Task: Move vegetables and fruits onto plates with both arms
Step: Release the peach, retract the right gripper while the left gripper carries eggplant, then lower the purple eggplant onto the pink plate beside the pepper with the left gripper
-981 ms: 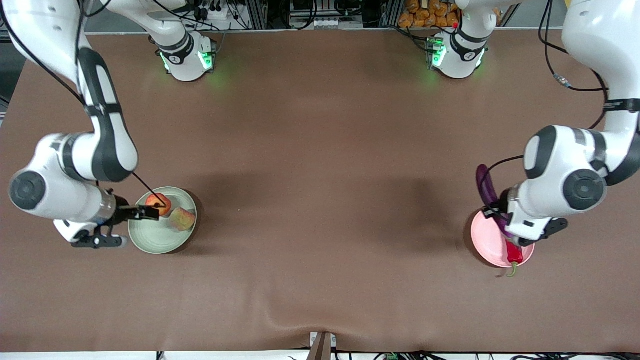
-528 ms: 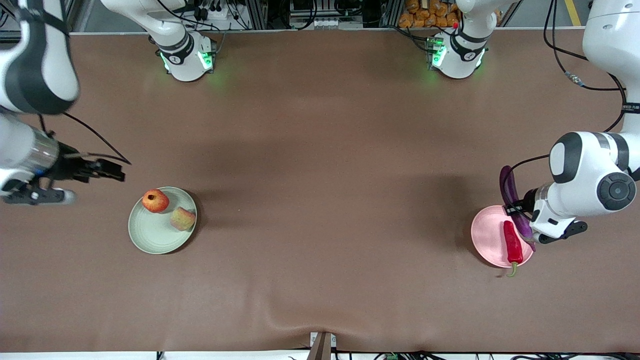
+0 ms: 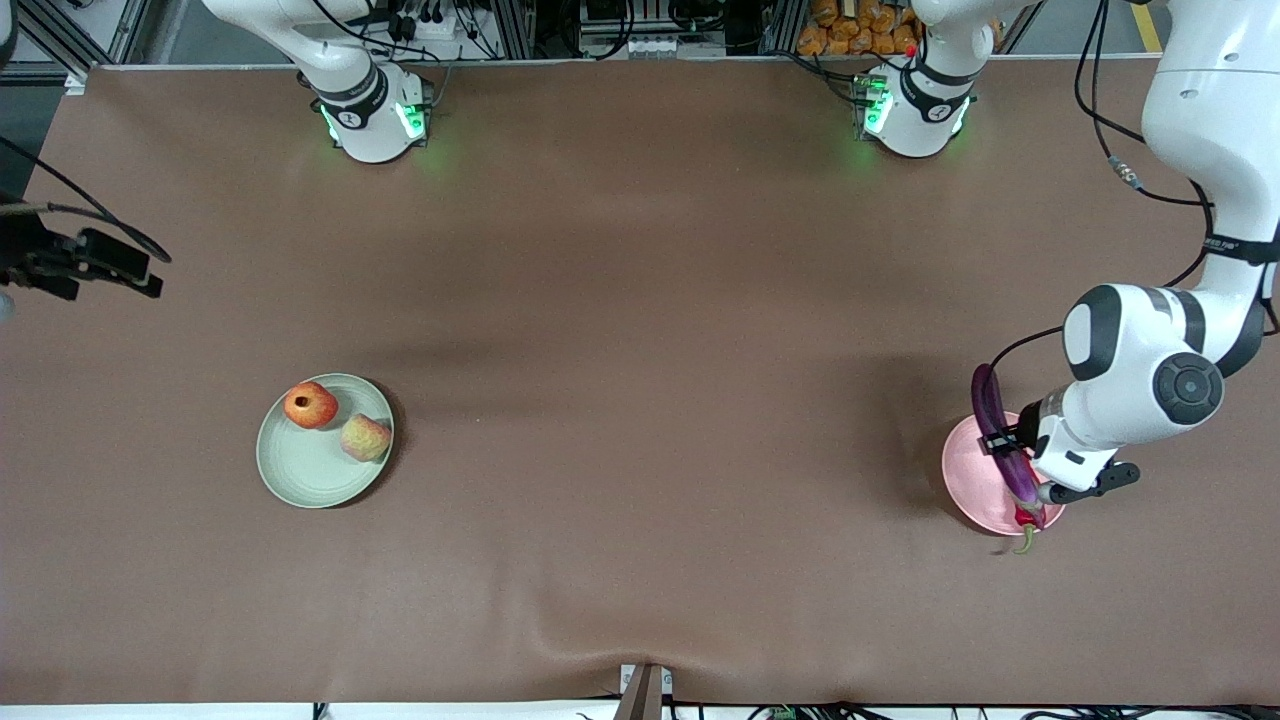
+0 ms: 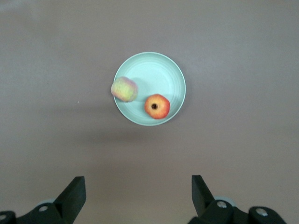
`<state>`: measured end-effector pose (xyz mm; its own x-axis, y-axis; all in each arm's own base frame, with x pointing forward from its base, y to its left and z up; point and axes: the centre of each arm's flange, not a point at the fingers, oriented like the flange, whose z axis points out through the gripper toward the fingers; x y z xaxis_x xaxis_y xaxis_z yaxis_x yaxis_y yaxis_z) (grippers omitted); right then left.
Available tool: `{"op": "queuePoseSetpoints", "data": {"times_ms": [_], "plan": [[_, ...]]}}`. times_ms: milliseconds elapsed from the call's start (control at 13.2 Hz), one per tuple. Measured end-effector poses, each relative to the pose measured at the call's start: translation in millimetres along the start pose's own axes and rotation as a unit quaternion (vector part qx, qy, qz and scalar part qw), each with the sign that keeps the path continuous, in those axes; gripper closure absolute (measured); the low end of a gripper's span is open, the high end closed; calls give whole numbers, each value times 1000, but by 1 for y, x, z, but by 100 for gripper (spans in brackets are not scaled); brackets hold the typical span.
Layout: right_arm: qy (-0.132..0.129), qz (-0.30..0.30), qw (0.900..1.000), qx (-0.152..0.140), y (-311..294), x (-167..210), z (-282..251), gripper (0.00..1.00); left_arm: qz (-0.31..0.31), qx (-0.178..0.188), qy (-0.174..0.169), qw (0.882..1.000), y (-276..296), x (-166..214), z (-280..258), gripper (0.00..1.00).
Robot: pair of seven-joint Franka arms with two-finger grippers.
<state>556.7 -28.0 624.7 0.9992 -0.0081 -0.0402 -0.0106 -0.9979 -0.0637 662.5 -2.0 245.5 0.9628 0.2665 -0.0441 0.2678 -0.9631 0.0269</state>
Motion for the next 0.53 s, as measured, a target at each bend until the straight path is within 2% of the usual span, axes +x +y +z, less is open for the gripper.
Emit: {"op": "queuePoseSetpoints", "data": {"times_ms": [226,528], "plan": [[-15,9,1000,-1,1,-16,-5,0,1,-8,6,1000,3,3,11,62],[-7,21,1000,-11,-2,-20,-19,0,-1,-17,13,1000,4,8,21,62]]}}
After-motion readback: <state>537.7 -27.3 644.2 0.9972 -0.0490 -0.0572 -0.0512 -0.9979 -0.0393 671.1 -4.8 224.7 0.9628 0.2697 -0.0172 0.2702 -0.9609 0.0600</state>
